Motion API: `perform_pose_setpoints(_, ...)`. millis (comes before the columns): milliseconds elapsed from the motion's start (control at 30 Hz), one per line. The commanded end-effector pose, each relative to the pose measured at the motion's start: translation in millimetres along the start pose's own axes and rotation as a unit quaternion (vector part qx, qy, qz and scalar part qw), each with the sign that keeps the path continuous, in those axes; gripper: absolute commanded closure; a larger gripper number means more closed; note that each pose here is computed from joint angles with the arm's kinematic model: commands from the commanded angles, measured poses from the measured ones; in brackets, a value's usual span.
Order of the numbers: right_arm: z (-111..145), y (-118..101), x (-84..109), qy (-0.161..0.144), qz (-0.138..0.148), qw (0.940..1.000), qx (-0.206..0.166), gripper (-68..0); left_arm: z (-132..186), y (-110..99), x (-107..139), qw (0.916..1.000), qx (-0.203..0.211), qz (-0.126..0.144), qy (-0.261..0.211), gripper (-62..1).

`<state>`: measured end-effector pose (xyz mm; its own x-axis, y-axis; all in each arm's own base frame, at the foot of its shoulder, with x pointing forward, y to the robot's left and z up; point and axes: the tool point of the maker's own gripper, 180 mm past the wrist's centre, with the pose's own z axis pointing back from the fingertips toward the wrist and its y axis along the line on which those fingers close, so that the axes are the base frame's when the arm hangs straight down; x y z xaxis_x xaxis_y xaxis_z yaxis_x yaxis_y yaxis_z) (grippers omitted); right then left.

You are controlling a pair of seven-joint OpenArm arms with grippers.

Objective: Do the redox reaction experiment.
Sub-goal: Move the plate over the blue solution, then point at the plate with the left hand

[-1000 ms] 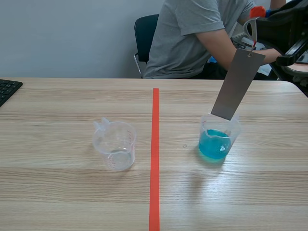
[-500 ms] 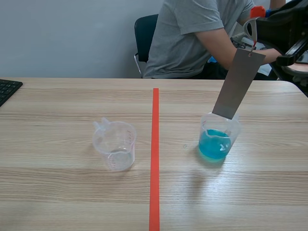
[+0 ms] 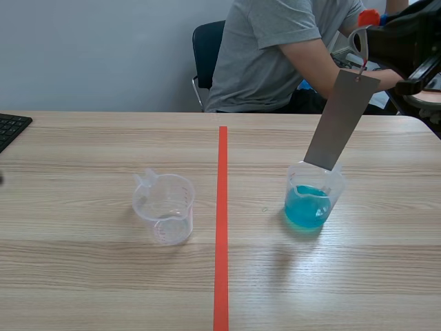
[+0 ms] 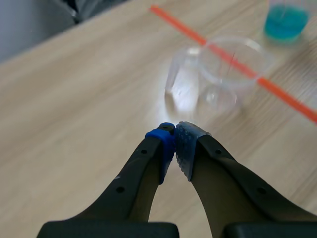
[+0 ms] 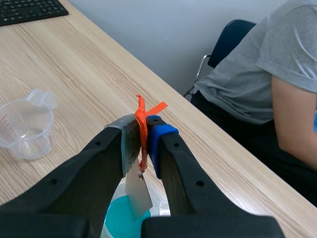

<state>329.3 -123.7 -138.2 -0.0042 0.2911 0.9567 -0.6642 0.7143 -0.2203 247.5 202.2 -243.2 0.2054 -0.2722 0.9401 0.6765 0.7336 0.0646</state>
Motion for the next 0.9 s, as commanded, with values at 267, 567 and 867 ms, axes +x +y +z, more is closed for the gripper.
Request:
perform_pose_setpoints(267, 0, -3, 13.9, -0.019, 0.009, 0.9998, 0.000, -1.5, -82, -56, 40, 0.9916, -0.109, -0.029, -0.064, -4.2)
perform_pose_setpoints(567, 0, -3, 13.9, -0.019, 0.009, 0.9998, 0.000, -1.5, -154, -96, 64, 0.9859, -0.127, -0.044, -0.099, -4.2)
perform_pose_setpoints(867, 0, -3, 14.0, -0.019, 0.009, 0.9998, 0.000, -1.5, -216, -120, 57, 0.9858, -0.137, -0.026, -0.093, -4.2)
